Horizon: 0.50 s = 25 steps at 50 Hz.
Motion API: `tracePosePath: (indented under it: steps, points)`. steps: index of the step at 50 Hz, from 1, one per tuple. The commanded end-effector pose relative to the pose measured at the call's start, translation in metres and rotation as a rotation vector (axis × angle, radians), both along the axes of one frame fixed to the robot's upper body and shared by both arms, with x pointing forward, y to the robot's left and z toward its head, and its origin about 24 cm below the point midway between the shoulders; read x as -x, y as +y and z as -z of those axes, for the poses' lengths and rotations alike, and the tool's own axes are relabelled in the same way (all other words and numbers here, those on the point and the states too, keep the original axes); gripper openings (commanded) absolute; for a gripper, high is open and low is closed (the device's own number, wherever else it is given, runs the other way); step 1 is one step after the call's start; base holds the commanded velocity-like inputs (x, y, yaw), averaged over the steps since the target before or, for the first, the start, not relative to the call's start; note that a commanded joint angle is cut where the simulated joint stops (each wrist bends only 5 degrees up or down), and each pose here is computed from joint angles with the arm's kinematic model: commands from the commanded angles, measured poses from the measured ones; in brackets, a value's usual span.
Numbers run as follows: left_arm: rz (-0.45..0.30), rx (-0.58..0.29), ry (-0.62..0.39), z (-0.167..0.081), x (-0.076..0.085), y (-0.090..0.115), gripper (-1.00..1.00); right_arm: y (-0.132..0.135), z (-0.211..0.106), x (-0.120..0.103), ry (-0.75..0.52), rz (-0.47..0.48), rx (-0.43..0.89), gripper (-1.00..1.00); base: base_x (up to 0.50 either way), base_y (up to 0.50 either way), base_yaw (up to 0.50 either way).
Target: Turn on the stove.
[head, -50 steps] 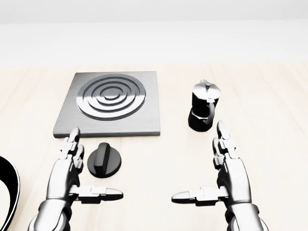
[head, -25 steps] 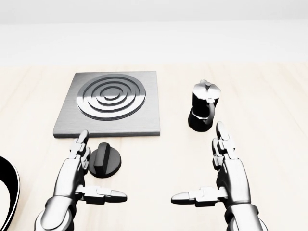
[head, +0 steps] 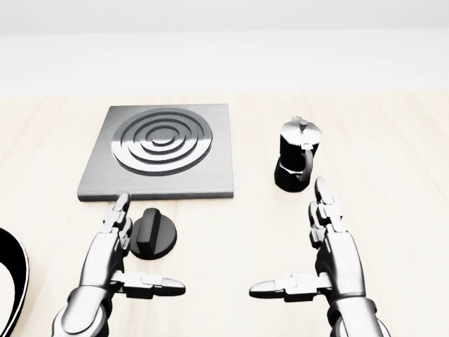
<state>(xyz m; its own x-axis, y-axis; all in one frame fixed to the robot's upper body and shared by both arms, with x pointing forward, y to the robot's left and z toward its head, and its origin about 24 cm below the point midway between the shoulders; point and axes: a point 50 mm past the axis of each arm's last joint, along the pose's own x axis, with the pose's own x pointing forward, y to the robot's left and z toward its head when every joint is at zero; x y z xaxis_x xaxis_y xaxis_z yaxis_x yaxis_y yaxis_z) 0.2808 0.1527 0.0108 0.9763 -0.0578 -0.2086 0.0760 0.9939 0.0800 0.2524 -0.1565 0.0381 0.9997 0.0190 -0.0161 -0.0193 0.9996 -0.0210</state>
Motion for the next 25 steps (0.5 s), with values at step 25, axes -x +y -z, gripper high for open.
tracePosePath:
  steps: [25]
  points:
    - [0.034,-0.034,0.019,0.0046,0.0032,-0.0038,1.00,-0.0005,0.0007,-0.0008,0.006,0.002,-0.004,1.00,0.00,0.00,0.00]
